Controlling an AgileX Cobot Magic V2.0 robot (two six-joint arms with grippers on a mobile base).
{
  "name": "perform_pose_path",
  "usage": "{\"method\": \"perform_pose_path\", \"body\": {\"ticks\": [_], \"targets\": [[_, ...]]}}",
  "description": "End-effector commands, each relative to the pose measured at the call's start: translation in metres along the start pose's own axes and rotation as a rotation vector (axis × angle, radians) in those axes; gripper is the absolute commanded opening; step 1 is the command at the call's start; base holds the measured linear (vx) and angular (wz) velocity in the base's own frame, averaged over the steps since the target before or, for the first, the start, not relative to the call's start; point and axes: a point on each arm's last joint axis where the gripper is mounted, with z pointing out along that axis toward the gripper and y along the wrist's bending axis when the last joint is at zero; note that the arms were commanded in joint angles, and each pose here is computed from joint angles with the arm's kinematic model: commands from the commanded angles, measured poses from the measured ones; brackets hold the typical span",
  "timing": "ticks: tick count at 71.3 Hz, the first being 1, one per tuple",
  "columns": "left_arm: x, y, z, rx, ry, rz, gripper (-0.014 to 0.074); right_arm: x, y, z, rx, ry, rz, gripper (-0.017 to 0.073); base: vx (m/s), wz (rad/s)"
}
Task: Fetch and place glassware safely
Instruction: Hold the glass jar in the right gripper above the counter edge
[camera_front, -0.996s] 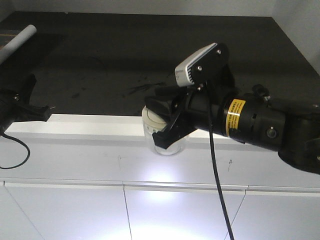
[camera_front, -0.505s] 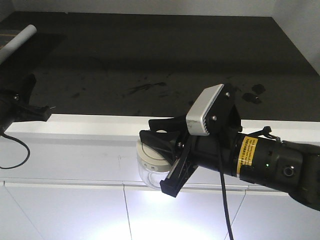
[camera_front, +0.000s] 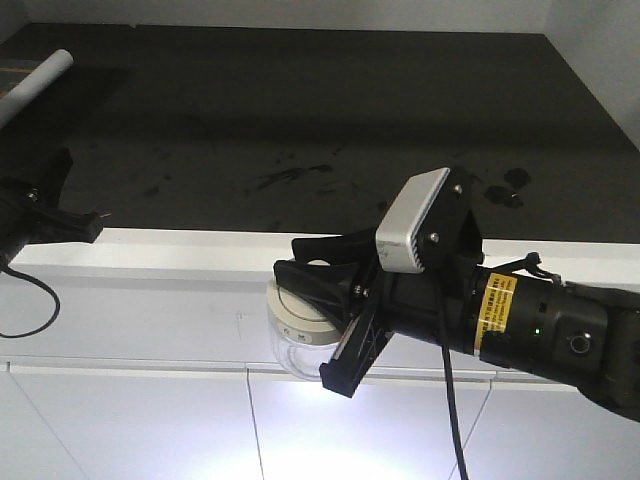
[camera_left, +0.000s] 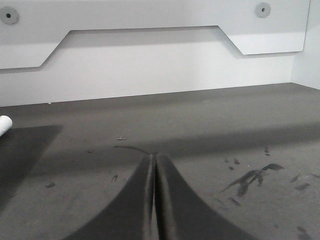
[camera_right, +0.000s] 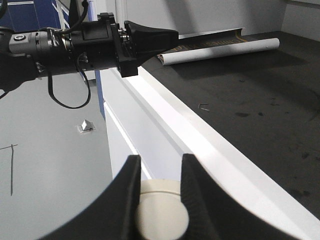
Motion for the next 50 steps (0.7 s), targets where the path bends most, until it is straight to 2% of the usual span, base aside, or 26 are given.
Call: {"method": "perform_pose_path", "body": {"ticks": [1, 50], "targets": [[-0.0214, -0.0003, -0.0014, 0.001, -0.124, -0.003, 0.0003, -0.0244, 0.0035, -0.0065, -0.022, -0.121, -0.010, 0.0000, 0.00, 0.00], [-0.0214, -0.0003, -0.0014, 0.001, -0.124, -0.003, 0.0003, -0.0244, 0.0035, -0.0065, -0.022, -0.121, -0.010, 0.0000, 0.00, 0.00]]}}
